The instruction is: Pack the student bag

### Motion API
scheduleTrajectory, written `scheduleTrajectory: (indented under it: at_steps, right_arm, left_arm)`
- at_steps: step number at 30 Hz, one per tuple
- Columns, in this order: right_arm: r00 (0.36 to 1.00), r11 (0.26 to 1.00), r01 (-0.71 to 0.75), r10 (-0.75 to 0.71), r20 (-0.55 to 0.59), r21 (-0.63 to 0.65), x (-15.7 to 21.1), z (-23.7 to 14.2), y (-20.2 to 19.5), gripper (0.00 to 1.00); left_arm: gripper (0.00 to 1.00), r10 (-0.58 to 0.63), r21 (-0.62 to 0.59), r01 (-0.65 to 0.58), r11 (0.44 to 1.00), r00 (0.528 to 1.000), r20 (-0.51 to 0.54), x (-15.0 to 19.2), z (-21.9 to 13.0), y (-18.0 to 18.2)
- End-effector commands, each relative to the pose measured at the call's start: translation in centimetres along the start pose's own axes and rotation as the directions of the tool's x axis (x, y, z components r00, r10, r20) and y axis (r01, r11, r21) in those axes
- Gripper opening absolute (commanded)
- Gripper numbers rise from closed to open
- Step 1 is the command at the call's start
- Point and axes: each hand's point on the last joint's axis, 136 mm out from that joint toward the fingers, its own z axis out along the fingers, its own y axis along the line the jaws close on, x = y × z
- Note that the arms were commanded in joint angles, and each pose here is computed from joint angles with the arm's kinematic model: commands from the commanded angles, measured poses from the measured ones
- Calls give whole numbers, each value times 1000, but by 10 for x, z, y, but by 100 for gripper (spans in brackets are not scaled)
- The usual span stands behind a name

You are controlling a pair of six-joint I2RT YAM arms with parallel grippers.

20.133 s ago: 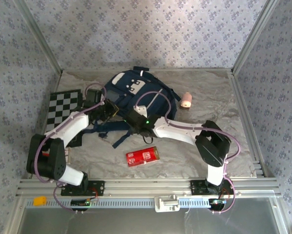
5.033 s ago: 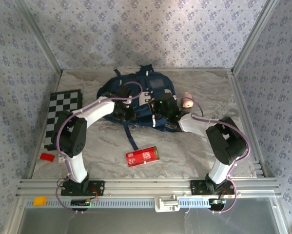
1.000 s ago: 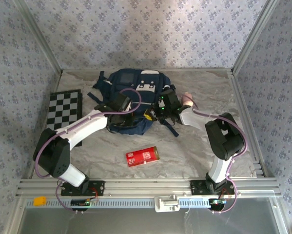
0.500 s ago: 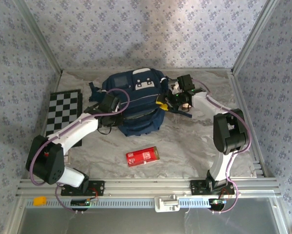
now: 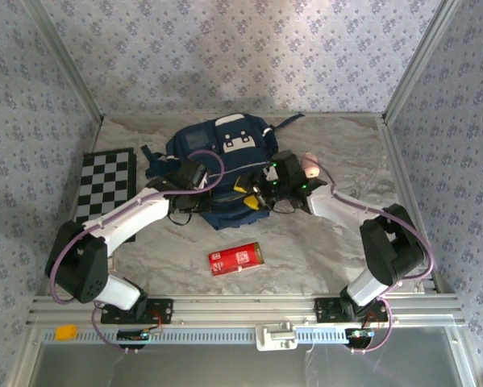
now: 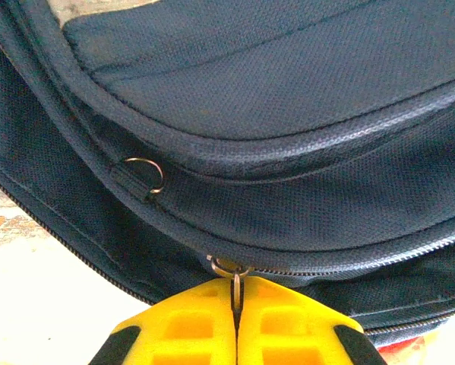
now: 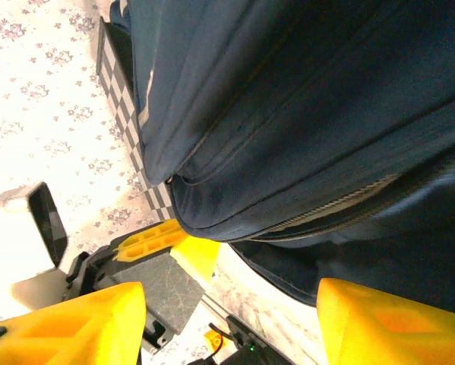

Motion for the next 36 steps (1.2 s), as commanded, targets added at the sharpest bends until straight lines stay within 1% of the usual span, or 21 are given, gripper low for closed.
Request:
scheduleTrajectory:
  at_steps: [1,3,5,6,8,11,14,16,18,19,23,25,29,32,36]
  right_arm:
    - [989,993,-93,101,104,-74,-16,17,12,61]
    - [988,993,-89,98,119,-74,-18,28,16,58]
    - [987,993,-82,93,131,-85,-23,37,23,53]
    - [986,993,-85,96,135,-86,-25,41,25,52]
    - [981,994,-85,96,167,-70,-32,44,24,50]
    - [970,996,-85,90,226,-32,-41,46,13,42]
    - [966,997,-73,78,245,-27,-43,44,12,26]
    - [972,998,-50,59,226,-48,-44,42,19,15]
    - [978,998,-23,33,205,-50,-46,38,25,2]
    - [980,999,-19,28,199,-44,-47,35,25,0]
    - [987,997,33,-21,157,-71,-47,16,39,0]
    - [989,997,41,-32,144,-61,-46,5,40,0]
    - [993,996,33,-23,117,-82,-46,-15,38,0]
    - [994,995,32,-22,105,-90,-43,-26,36,0]
    - [996,995,49,-43,77,-82,-34,-28,35,0]
  left_arm:
    - [0,11,60,-13,998,999,48,-17,-10,-18]
    - [0,14,68,-17,998,999,49,-17,-11,-19]
    - [0,21,70,-24,997,999,46,-17,-10,-21]
    - [0,24,70,-27,997,999,44,-17,-10,-22]
    - [0,29,68,-32,997,999,44,-17,-9,-22]
    - [0,32,52,-34,998,998,45,-16,-6,-19]
    - [0,40,33,-41,999,998,44,-17,-6,-16]
    - [0,40,4,-40,999,998,47,-17,-8,-11]
    - [0,41,-16,-41,999,998,45,-16,-9,-7]
    - [0,43,-23,-42,999,998,47,-15,-9,-4]
    - [0,56,-76,-51,996,996,64,-9,-9,10]
    - [0,62,-115,-54,992,995,71,-8,-8,19]
    - [0,42,-147,-26,989,993,109,-18,-6,35]
    - [0,18,-159,10,987,984,176,-34,-5,50]
    - [0,-14,-130,53,990,957,288,-63,0,67]
